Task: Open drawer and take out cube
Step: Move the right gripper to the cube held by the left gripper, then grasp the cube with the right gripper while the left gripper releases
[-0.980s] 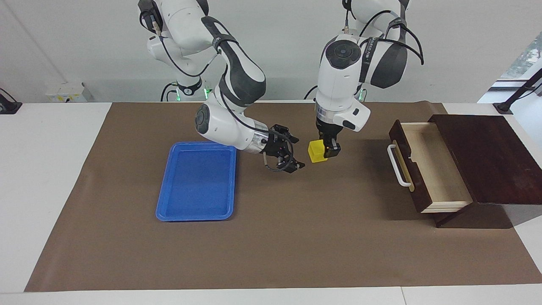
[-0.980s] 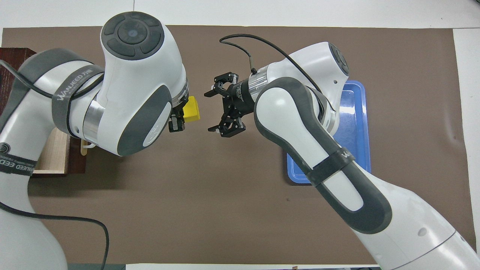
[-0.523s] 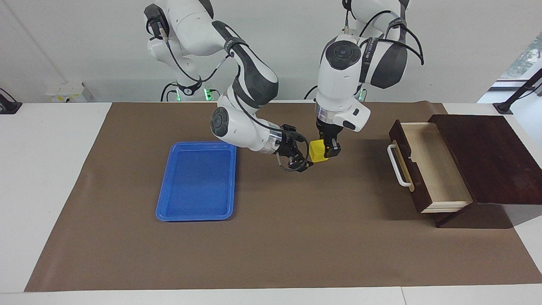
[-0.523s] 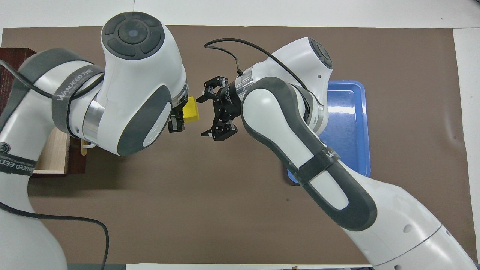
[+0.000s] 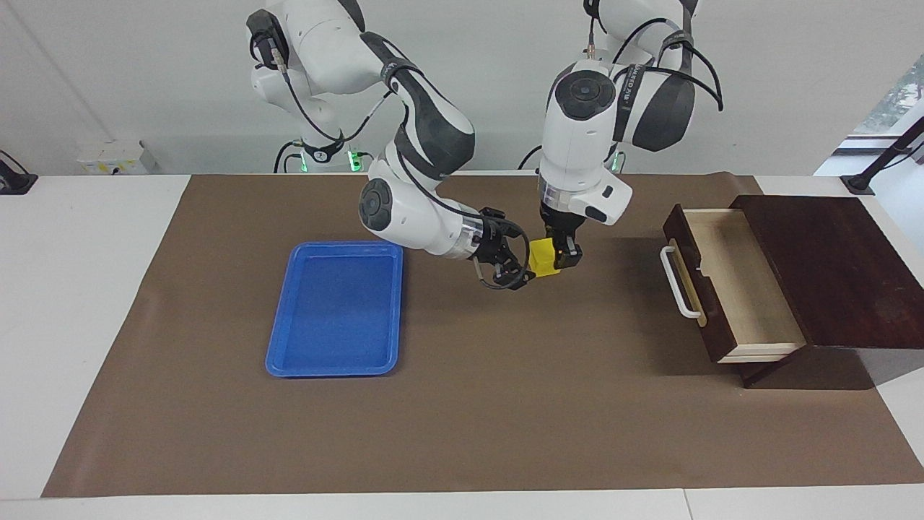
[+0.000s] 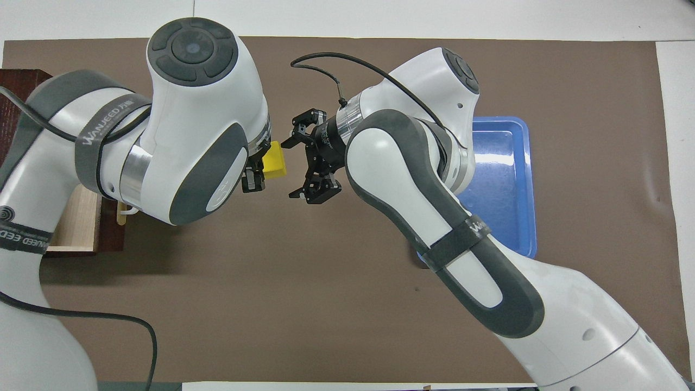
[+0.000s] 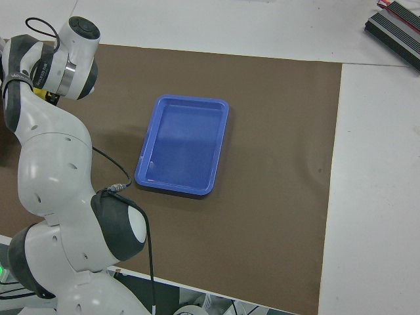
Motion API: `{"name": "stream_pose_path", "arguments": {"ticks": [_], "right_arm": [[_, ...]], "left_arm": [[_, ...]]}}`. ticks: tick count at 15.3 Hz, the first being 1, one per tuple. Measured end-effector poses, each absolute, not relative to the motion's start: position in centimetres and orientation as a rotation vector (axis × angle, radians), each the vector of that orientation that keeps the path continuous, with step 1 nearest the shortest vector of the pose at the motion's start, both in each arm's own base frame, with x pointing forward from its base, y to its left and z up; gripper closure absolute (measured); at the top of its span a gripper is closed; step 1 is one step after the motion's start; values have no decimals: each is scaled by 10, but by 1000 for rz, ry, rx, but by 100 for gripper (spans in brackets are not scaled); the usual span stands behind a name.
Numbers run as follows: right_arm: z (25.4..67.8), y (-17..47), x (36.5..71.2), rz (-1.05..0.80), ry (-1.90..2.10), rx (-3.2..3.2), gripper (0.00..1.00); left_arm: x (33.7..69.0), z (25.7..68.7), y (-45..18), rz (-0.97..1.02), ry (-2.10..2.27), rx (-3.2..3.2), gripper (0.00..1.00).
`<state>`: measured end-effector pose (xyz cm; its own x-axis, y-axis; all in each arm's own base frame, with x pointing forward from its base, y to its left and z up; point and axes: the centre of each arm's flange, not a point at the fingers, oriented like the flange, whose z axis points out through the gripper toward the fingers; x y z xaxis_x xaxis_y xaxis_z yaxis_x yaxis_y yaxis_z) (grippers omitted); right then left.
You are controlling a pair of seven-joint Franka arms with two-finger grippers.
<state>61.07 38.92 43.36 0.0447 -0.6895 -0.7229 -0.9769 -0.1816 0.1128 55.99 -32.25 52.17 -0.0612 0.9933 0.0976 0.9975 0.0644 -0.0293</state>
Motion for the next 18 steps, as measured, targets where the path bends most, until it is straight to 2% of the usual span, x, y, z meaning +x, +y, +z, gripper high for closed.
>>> {"name": "stream_pose_path", "arguments": {"ticks": [18], "right_arm": [[444,404,610,927,1656,-1921,0]], "left_arm": [[559,520,-329,-72,-2221,-2109,44]]}}
